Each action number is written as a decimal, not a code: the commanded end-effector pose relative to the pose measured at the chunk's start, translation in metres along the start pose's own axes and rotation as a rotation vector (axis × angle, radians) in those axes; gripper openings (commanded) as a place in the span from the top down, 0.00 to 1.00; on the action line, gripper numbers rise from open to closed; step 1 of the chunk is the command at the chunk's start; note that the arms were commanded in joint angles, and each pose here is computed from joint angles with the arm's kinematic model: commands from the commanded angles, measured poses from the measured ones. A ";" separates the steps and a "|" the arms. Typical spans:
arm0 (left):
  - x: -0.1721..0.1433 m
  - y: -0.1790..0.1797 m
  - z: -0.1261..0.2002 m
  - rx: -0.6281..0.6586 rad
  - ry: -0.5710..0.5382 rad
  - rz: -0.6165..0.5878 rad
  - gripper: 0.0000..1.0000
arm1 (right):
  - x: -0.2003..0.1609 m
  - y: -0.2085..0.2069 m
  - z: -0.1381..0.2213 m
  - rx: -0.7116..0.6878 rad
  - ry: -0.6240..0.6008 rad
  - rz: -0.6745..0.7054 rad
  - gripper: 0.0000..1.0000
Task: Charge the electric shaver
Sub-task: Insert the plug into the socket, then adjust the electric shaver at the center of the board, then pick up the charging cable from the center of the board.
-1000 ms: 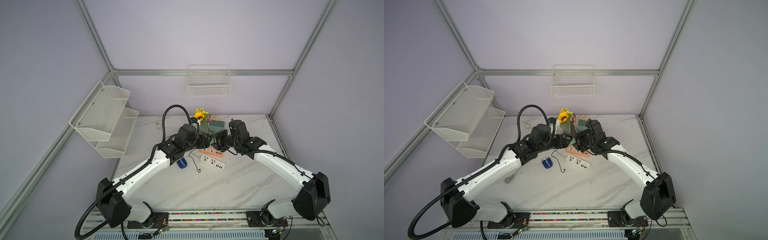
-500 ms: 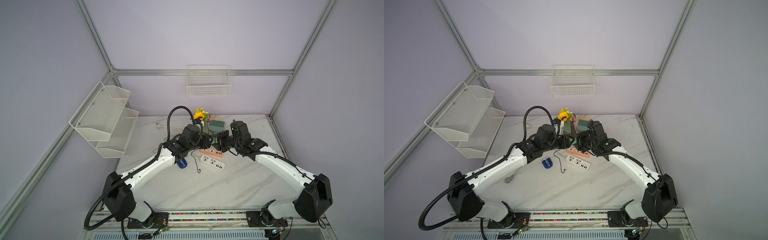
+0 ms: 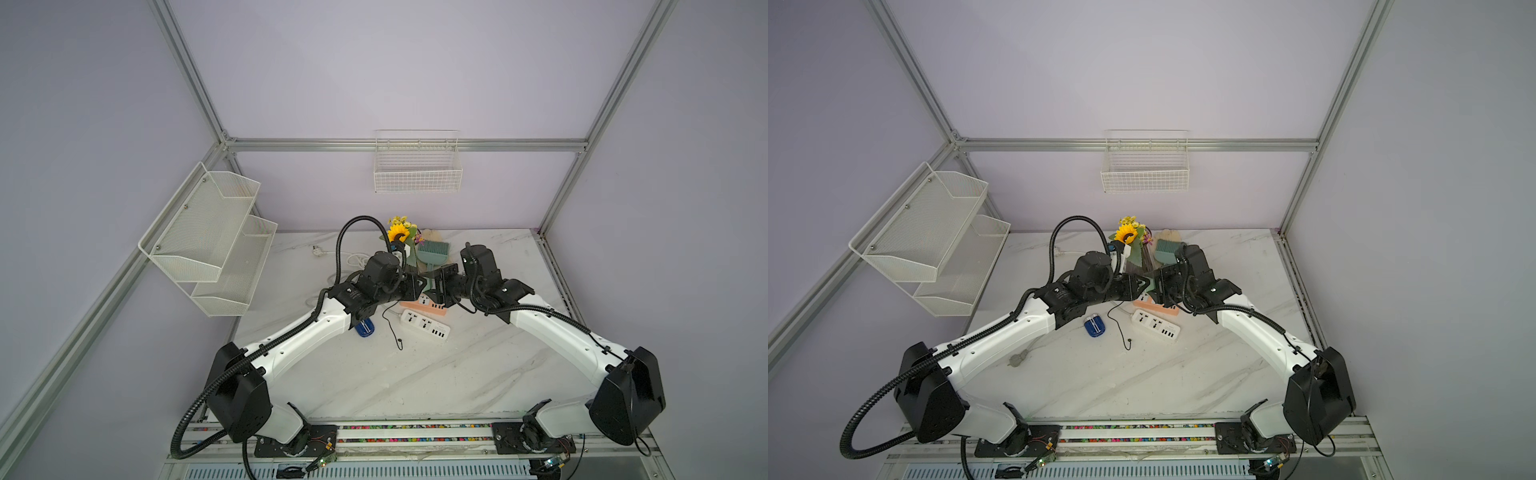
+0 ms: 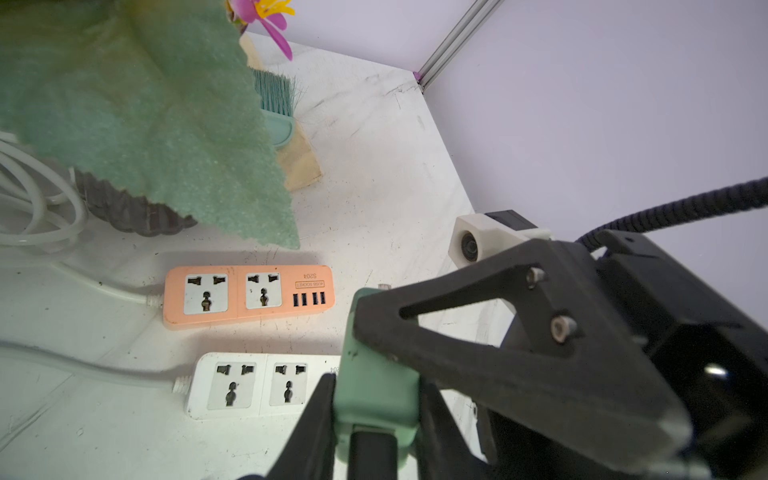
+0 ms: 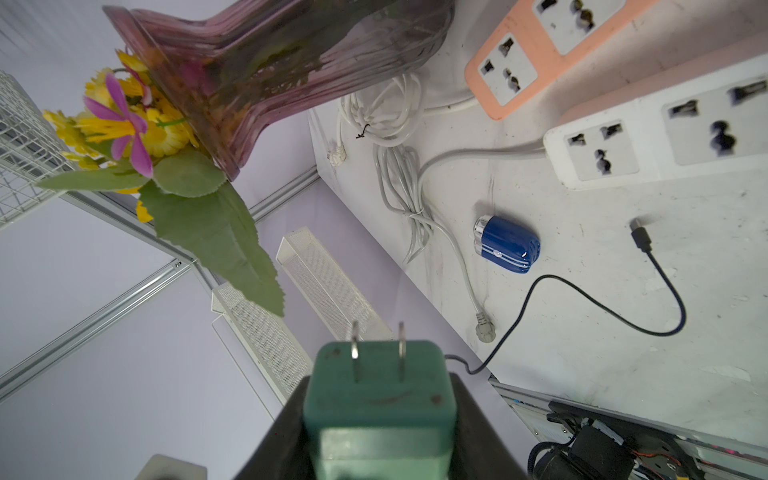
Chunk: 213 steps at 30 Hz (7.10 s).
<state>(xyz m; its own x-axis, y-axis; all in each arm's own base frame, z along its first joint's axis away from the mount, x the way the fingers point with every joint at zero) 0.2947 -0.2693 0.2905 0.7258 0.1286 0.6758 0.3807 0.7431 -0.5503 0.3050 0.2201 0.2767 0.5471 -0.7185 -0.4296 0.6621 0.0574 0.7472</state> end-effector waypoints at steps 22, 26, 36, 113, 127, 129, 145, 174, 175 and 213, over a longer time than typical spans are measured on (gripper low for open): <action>-0.037 0.035 -0.038 0.626 0.303 1.001 1.00 | -0.008 0.011 0.126 -0.254 -0.340 1.093 0.37; -0.033 0.036 -0.048 0.765 0.332 1.043 1.00 | -0.010 0.005 0.128 -0.260 -0.311 1.098 0.37; -0.051 0.046 -0.068 0.900 0.393 1.227 1.00 | -0.020 -0.013 0.119 -0.134 -0.161 1.177 0.37; -0.013 0.062 -0.082 0.921 0.206 1.073 0.44 | -0.007 -0.059 0.124 -0.144 -0.165 1.134 0.35; -0.005 0.065 0.004 0.930 0.134 1.032 0.04 | -0.007 -0.056 0.120 -0.145 -0.151 1.152 0.35; -0.007 0.081 0.021 0.983 0.128 0.995 0.06 | -0.009 -0.056 0.117 -0.148 -0.128 1.157 0.36; -0.044 0.184 -0.027 1.303 0.436 0.814 0.02 | -0.040 -0.054 0.085 -0.120 -0.064 1.233 0.39; -0.116 0.197 -0.024 1.136 0.327 0.801 0.23 | -0.038 -0.078 0.074 -0.126 0.040 1.182 0.39; -0.118 0.198 -0.022 1.130 0.319 0.812 0.25 | -0.040 -0.082 0.068 -0.131 0.073 1.176 0.39; -0.064 0.156 0.055 0.722 0.308 0.831 0.07 | -0.064 -0.158 -0.100 -0.542 -0.004 1.405 0.75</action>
<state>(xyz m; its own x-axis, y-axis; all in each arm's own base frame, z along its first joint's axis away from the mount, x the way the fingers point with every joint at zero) 0.2790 -0.1224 0.1760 0.6985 0.7154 0.0159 -0.6956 0.6840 -0.2198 0.2146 0.3199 0.1223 0.8797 0.1692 0.4444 -0.2968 0.9255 0.2352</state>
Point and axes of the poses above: each gripper's point midway between its finger pads, its own z axis back along the fingers, its own y axis along the line the jaws close on, x = y × z, the point moved 7 cm from there along z, back along the fingers, and after that the axes turned 2 degrees about -z, right-handed, at the moved point
